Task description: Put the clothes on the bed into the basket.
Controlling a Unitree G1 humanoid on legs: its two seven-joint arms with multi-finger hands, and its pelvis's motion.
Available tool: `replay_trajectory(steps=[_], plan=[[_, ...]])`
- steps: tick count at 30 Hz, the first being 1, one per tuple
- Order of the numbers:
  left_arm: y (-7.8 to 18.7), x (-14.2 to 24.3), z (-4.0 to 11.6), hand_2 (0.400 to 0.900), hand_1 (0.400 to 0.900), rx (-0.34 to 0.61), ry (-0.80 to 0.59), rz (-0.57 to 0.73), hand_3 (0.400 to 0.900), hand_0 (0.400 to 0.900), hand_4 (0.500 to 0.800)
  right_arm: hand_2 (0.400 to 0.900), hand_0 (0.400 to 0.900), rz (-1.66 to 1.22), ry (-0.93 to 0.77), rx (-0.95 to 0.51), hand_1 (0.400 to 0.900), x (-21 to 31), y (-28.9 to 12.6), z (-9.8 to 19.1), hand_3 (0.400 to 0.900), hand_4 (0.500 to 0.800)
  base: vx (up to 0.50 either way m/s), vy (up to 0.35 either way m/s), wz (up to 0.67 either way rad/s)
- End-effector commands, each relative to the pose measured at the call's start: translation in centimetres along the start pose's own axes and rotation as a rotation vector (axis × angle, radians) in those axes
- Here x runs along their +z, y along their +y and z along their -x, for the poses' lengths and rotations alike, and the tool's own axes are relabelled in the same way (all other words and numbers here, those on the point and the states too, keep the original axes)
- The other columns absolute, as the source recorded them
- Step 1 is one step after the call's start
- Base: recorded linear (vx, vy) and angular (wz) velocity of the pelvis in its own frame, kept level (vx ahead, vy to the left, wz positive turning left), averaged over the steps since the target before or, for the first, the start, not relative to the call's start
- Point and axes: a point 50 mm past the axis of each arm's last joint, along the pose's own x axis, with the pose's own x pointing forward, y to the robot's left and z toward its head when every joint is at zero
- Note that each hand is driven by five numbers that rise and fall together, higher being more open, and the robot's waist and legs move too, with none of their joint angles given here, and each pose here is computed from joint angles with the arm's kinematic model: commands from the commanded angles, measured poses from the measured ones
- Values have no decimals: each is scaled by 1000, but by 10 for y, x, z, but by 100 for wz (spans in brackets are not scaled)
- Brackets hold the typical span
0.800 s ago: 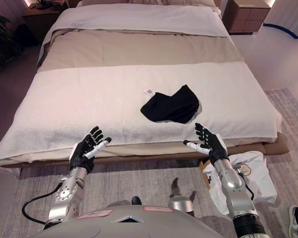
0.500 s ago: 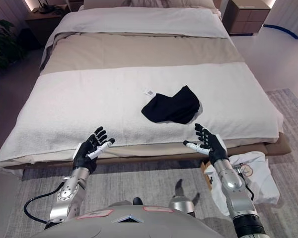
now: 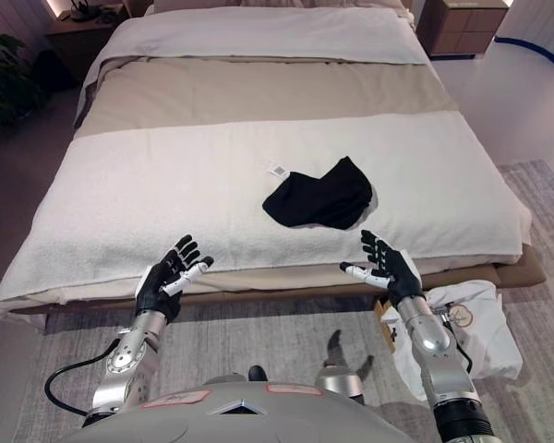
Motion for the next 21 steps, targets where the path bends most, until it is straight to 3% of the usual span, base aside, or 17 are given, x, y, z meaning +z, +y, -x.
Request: replay_trajectory(steps=[1,11,21], plan=[[-7,59,-24,900,900,-55,-279,-32,900,900,800,900,900,36,-318,-55,900,69,-17,-21,900,800,20,-136,9],[-18,65,-28,900,900,-90,-302,21,900,900,800,900,900,35,-380,-92,900,86,-23,-26,900,800,31,-143,-9],[-27,72,-33,900,900,-99,-334,19,900,900,800,900,900,42,-407,-121,900,93,-24,-32,900,800,128,42,-10]])
